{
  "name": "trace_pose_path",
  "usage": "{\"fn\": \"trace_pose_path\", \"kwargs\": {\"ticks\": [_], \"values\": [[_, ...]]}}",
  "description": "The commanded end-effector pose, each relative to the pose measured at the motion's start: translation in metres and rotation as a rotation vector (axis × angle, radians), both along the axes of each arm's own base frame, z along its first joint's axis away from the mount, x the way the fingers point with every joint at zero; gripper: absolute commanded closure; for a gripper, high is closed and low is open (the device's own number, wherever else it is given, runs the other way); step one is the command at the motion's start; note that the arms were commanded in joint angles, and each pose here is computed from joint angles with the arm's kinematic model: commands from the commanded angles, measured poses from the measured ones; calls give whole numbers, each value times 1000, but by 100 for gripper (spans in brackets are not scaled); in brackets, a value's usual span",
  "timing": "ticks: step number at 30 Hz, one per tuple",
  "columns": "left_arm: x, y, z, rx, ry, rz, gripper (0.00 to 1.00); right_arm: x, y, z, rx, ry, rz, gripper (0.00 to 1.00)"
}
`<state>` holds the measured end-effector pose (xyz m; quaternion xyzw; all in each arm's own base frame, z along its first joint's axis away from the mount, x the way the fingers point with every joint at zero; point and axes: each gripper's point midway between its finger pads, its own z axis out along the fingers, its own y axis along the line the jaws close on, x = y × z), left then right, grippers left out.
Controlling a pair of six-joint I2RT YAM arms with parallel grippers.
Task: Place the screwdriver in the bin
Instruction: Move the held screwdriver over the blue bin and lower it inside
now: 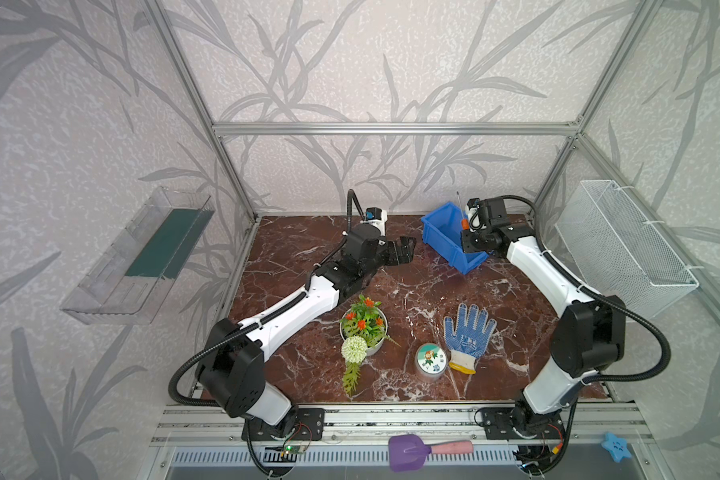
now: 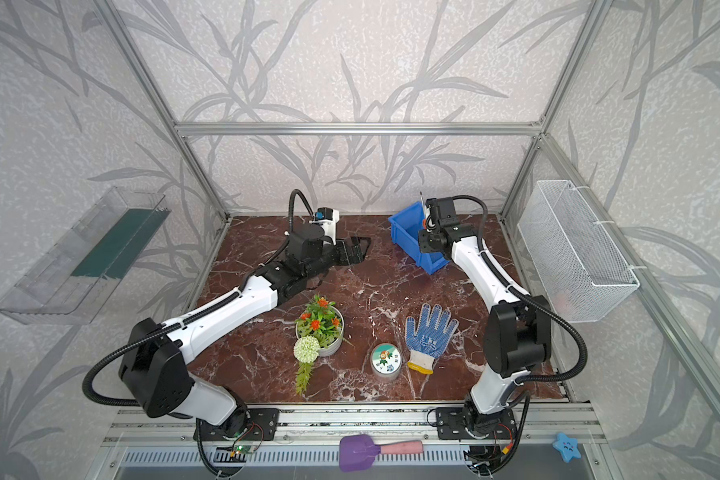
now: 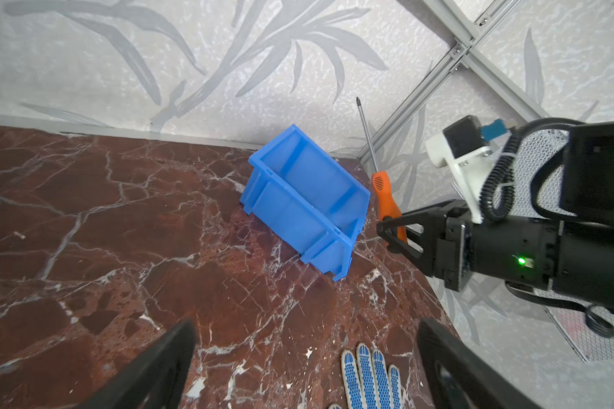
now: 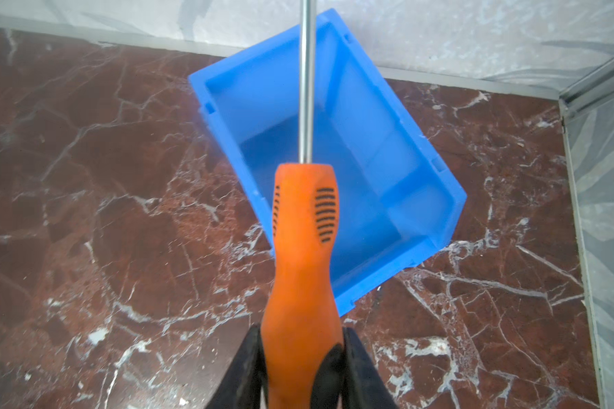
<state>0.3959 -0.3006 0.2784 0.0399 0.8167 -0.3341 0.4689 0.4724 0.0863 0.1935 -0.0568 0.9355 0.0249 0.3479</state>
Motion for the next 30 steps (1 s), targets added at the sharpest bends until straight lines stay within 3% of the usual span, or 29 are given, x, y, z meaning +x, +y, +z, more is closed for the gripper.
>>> {"fn": "trace_pose_path", "kwargs": {"ticks": [1, 11, 19, 30], "values": [[-1, -15, -6, 11, 60, -55, 1, 13, 1, -20, 46, 64, 21, 91], [-3, -27, -18, 21, 125, -98, 1, 32, -5, -78, -82, 222, 87, 91], [-5, -24, -21, 33, 125, -96, 1, 17, 16, -93, -38, 290, 122, 91], [-11, -16, -24, 60, 122, -87, 1, 24, 21, -109, 94, 352, -63, 88]]}}
